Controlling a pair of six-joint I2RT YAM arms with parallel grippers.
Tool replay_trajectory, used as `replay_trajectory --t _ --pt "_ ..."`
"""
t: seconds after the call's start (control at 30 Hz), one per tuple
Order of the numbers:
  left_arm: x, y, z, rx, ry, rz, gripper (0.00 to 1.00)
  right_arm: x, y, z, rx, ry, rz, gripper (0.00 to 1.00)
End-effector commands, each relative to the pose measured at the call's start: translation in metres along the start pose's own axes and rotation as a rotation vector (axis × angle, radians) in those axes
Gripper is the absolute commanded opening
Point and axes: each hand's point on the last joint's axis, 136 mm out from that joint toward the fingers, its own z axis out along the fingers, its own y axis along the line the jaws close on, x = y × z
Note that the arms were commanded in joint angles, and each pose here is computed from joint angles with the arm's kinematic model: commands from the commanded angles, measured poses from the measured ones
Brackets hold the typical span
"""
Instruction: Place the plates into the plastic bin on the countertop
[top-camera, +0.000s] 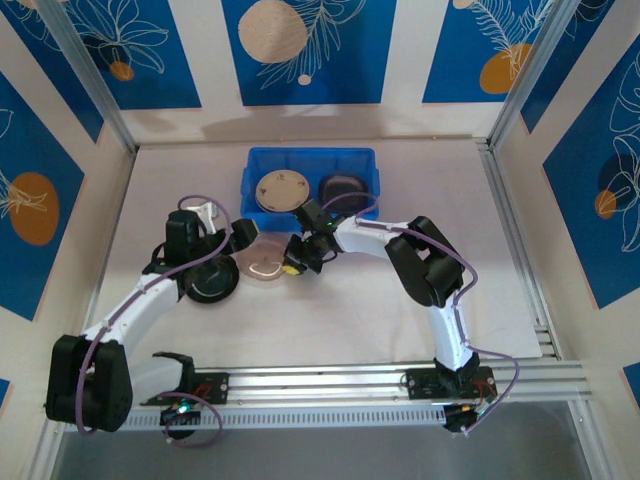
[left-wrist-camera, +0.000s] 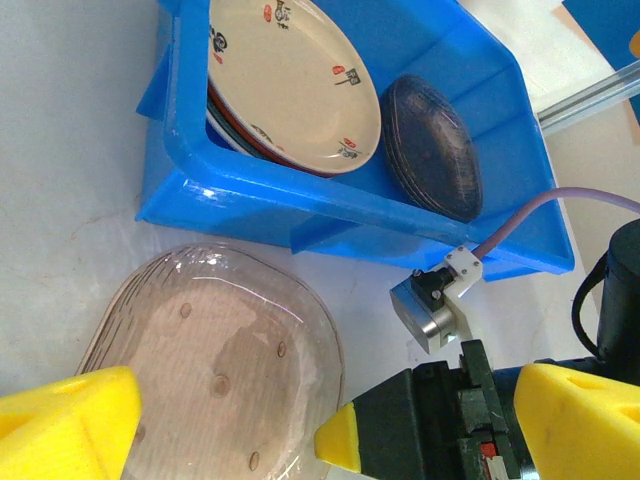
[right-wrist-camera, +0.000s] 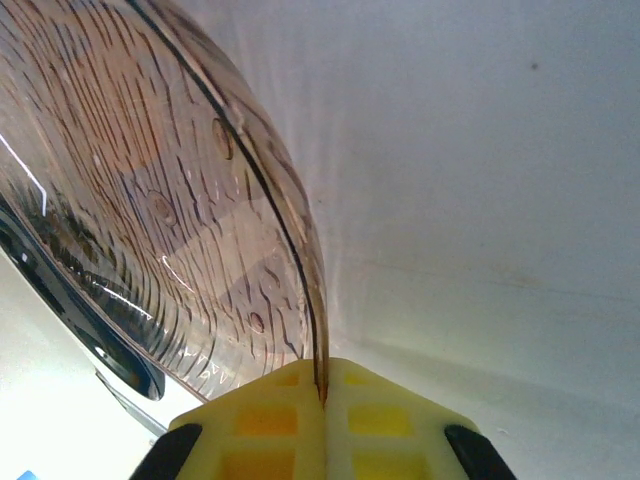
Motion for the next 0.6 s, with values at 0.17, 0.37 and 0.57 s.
replay_trajectory --t 0.17,0.37,0.57 --pt "-0.005 -0.006 -0.003 0.026 -0.010 0.023 0.96 0.010 0.008 -0.023 0.011 -0.011 -0.068 0.00" --pt "-0.013 -0.012 -0.007 0.028 -0.015 0.040 0.96 0.018 0.016 -0.061 0.008 -0.059 -0.167 0.00" --pt "-0.021 -0.019 -0.011 0.035 -0.038 0.047 0.95 0.027 0.019 -0.094 -0.029 -0.066 -0.255 0.00"
